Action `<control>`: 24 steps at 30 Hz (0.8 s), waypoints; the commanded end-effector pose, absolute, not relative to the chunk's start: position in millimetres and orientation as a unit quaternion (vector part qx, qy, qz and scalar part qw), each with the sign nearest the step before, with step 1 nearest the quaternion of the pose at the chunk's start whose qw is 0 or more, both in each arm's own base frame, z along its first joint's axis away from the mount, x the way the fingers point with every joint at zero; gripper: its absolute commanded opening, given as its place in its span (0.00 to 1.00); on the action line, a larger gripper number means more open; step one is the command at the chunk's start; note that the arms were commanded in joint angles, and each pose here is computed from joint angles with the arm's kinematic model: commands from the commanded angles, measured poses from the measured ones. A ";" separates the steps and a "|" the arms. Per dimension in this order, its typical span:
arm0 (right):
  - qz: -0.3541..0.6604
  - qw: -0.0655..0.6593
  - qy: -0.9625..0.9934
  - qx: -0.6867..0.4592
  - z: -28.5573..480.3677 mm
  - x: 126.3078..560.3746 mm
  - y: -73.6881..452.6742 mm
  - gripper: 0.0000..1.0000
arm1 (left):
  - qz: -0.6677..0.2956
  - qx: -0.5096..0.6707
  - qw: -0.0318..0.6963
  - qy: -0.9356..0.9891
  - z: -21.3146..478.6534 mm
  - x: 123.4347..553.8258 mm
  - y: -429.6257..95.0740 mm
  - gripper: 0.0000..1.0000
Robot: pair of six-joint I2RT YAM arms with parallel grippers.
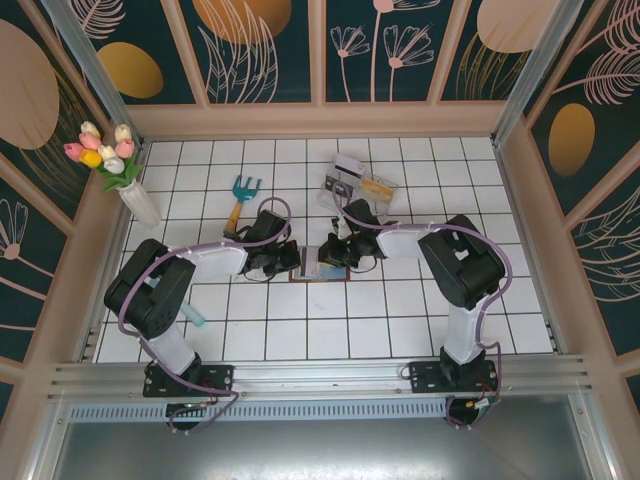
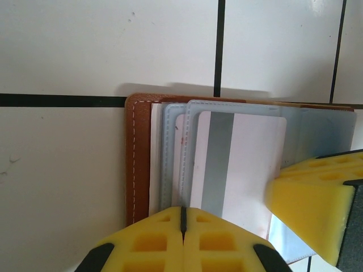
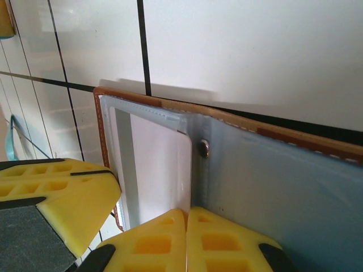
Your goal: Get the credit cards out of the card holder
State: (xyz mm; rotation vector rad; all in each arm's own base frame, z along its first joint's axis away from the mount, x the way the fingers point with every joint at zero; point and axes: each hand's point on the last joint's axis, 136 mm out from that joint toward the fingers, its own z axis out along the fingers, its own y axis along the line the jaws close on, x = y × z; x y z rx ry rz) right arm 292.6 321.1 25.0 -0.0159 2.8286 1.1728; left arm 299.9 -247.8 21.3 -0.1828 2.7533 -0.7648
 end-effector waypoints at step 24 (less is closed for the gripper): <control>0.426 0.092 0.899 -0.031 62.7 285.6 268.2 0.02 | -0.258 -0.059 0.136 0.955 31.2 304.0 -250.6 0.01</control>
